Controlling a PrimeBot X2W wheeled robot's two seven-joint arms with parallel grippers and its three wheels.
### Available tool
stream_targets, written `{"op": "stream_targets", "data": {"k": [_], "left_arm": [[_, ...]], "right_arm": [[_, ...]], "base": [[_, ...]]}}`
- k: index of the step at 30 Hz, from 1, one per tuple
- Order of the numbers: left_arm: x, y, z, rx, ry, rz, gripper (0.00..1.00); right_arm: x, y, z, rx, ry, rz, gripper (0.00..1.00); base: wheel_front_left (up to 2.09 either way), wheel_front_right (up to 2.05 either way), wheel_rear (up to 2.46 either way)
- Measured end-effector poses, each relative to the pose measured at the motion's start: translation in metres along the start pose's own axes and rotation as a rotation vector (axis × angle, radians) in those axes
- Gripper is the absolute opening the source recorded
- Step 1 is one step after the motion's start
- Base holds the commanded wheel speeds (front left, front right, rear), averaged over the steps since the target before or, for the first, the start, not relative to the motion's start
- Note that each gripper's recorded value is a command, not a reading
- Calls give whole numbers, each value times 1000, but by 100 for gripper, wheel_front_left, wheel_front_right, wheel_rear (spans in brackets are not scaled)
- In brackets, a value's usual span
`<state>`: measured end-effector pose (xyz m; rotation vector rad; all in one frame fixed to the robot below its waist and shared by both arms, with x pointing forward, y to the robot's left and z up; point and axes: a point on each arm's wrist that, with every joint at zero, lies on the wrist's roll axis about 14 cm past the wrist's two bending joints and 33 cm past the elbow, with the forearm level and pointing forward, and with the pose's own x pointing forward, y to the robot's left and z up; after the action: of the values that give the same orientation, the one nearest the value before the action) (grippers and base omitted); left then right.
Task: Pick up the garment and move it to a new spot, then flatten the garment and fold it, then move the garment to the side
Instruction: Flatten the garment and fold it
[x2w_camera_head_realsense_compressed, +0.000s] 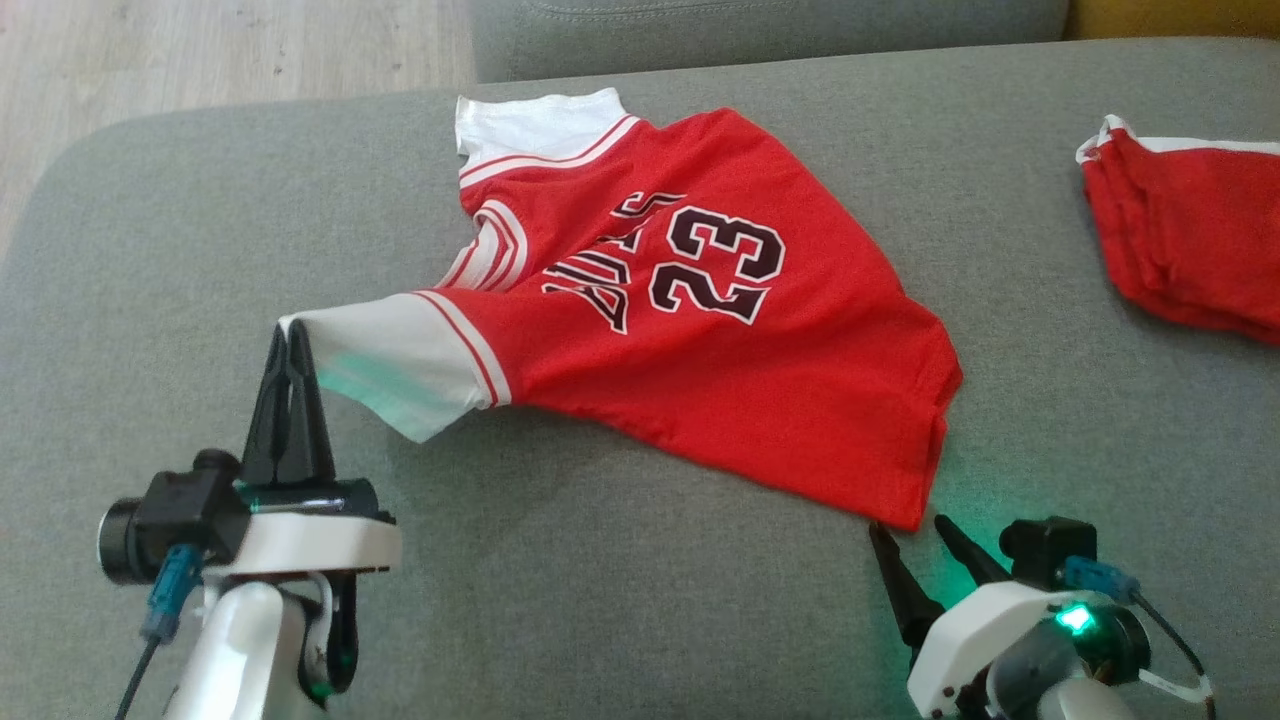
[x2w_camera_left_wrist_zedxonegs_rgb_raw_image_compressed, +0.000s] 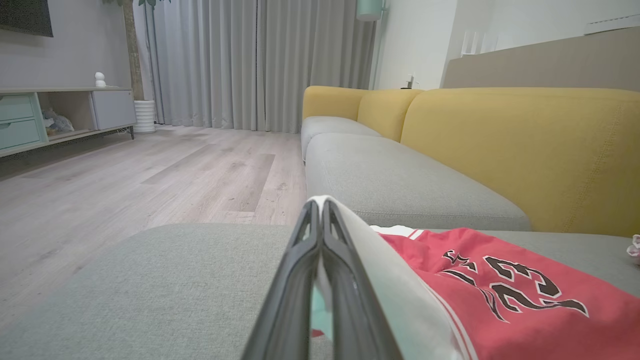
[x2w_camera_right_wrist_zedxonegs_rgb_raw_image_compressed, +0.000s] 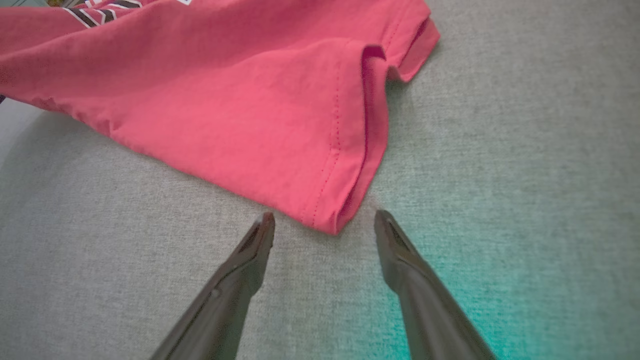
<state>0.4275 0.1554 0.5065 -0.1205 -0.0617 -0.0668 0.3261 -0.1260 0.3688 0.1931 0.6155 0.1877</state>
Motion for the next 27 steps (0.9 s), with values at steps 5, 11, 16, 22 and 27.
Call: {"op": "stream_targets", "data": {"k": [5,11,16,22,27], "left_arm": [[0,-1,-3,6,7,-7,0],[0,2,-7,9,16,-6,0],[1,4,-13,4,31,-8,0],[3,4,-19,8,47,-8,0],[3,3,-17,3,40,-9,0]], "right_arm": [[2,1,0,15,2,5,100],[5,3,-4,30,11,15,100],[13,10,0,26,8,39,98],[19,15,4,14,-7,56,0],[15,10,19,-20,-93,36,0]], "base": [[0,0,0],[0,0,0],[0,0,0],[0,0,0],[0,0,0]]}}
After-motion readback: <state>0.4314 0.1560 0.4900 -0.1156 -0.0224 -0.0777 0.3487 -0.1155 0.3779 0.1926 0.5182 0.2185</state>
